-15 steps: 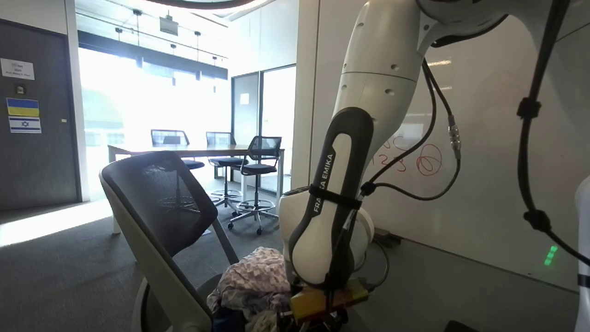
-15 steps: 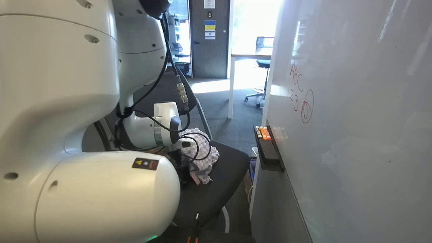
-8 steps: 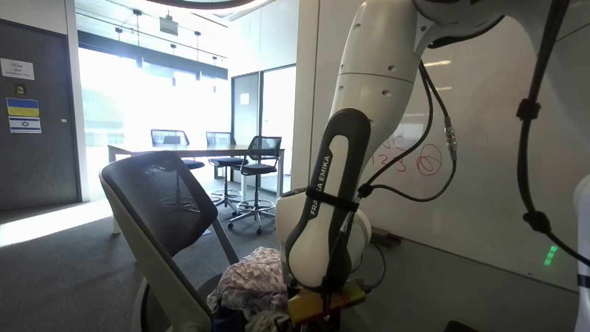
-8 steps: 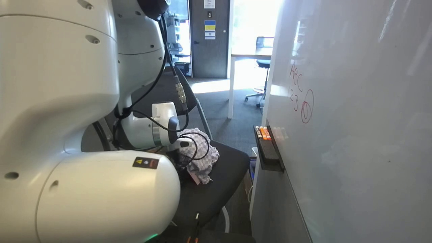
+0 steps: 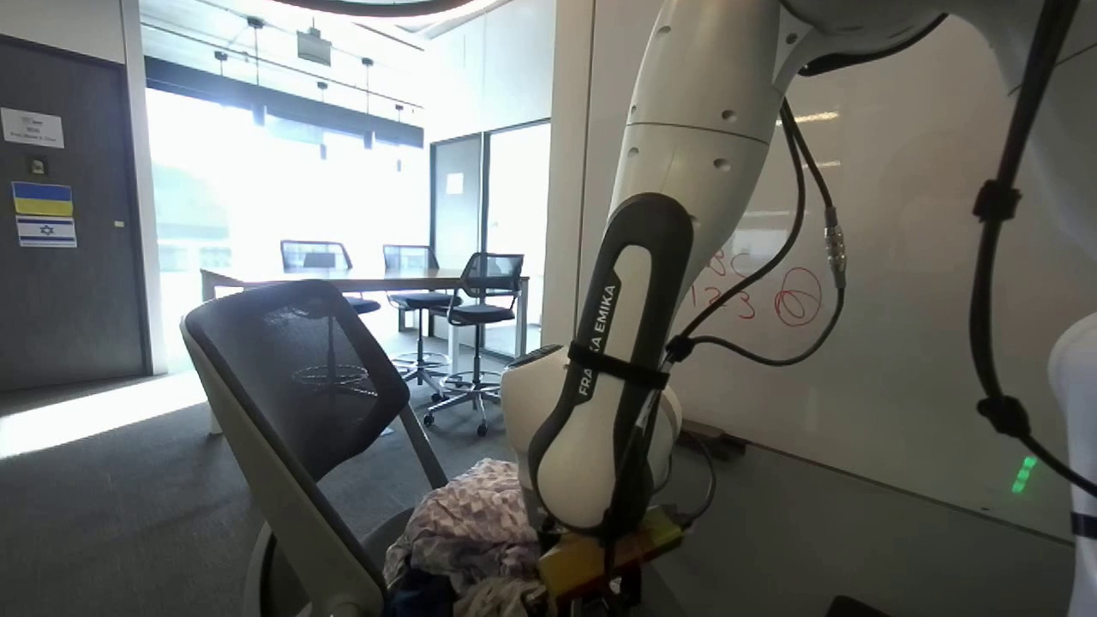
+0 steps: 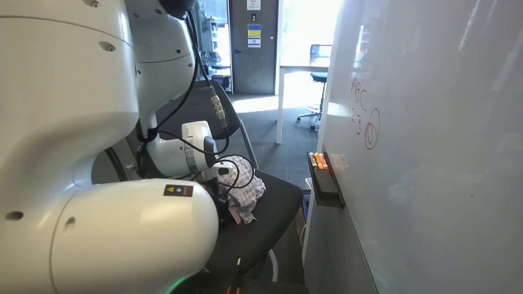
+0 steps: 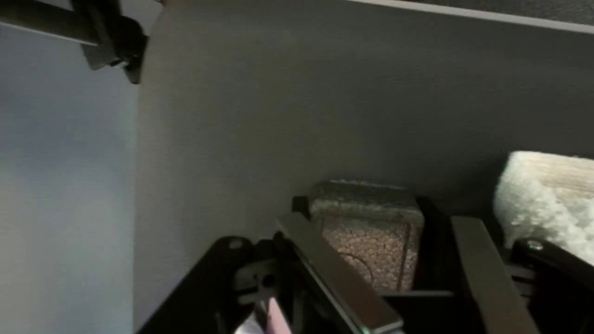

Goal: Pick the marker eraser and erase the words on the whiteboard

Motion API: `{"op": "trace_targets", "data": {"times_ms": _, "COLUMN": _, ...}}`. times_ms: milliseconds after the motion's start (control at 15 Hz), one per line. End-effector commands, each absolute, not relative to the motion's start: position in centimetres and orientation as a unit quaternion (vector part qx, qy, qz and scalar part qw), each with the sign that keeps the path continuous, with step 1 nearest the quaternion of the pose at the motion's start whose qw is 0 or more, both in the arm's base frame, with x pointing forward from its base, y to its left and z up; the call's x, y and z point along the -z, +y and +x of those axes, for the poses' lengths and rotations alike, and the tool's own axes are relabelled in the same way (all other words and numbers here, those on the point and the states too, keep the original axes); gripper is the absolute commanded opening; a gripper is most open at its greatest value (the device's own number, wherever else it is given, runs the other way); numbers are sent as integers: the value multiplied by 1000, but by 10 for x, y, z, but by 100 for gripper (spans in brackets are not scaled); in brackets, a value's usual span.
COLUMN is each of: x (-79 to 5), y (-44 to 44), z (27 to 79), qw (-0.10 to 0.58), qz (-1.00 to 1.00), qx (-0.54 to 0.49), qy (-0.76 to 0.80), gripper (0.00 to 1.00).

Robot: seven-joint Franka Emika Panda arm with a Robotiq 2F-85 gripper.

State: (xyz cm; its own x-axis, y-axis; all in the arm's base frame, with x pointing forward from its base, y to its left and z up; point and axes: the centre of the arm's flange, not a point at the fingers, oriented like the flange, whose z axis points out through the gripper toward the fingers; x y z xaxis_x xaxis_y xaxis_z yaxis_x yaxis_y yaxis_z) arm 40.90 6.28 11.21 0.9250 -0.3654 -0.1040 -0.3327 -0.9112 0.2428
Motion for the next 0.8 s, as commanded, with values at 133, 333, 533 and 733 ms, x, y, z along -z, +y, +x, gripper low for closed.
{"op": "trace_targets", "data": {"times_ms": 133, "x": -171, "y": 27, "z": 388, "qw": 226, "qz": 954, "qx": 99, "qy": -172, "gripper": 33}}
{"op": "trace_targets", "data": {"times_ms": 333, "x": -203, "y": 20, "z": 369, "qw": 275, "qz": 937, "qx": 132, "qy": -169, "gripper": 33}}
{"op": "trace_targets", "data": {"times_ms": 533, "x": -237, "y": 26, "z": 357, "qw": 299, "qz": 927, "qx": 141, "qy": -177, "gripper": 33}}
{"op": "trace_targets", "data": {"times_ms": 733, "x": -267, "y": 35, "z": 354, "qw": 336, "qz": 927, "qx": 68, "qy": -153, "gripper": 33}}
